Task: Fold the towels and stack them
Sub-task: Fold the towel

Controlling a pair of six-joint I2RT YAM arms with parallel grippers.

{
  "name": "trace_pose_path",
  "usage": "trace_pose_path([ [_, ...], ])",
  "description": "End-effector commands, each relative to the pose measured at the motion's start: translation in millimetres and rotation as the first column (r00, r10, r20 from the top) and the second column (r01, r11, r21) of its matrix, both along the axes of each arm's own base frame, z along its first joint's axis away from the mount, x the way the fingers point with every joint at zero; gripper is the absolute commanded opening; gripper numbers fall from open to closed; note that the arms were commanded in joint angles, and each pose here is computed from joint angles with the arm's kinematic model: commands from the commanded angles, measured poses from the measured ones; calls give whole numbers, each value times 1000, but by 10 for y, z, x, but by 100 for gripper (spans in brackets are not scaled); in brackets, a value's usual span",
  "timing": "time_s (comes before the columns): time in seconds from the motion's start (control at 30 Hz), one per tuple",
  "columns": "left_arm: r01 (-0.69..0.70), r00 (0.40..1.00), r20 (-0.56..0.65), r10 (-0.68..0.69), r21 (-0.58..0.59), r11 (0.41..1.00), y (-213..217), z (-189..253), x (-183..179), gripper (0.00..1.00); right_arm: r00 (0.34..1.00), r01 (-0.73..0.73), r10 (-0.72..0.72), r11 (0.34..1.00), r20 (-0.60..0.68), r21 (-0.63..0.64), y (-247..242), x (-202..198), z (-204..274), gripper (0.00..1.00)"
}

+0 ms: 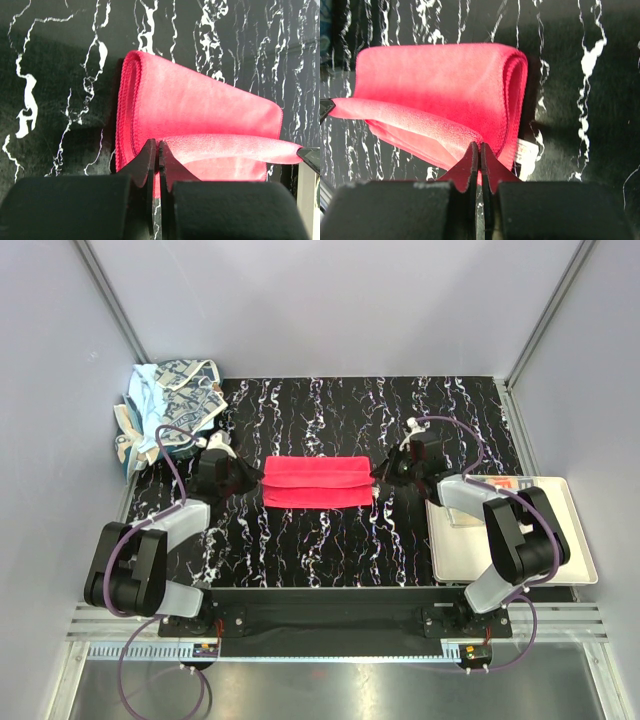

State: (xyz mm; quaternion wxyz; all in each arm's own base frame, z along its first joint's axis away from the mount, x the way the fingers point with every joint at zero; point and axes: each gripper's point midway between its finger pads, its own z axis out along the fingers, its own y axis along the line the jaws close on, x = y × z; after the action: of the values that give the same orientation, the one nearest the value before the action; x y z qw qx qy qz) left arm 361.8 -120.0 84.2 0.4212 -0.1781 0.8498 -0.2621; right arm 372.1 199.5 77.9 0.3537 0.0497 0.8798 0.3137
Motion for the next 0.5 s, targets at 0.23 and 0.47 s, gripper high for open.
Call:
trace_pose_path([
  [0.23, 29, 998, 54, -29, 2, 1000, -26, 82, -6, 0, 998, 16, -16, 1000, 55, 4, 11, -23, 129, 2],
  [0.47, 47, 999, 27, -47, -2, 999, -45, -69, -82, 1, 999, 8, -8, 1000, 41, 8, 14, -89, 49, 5],
])
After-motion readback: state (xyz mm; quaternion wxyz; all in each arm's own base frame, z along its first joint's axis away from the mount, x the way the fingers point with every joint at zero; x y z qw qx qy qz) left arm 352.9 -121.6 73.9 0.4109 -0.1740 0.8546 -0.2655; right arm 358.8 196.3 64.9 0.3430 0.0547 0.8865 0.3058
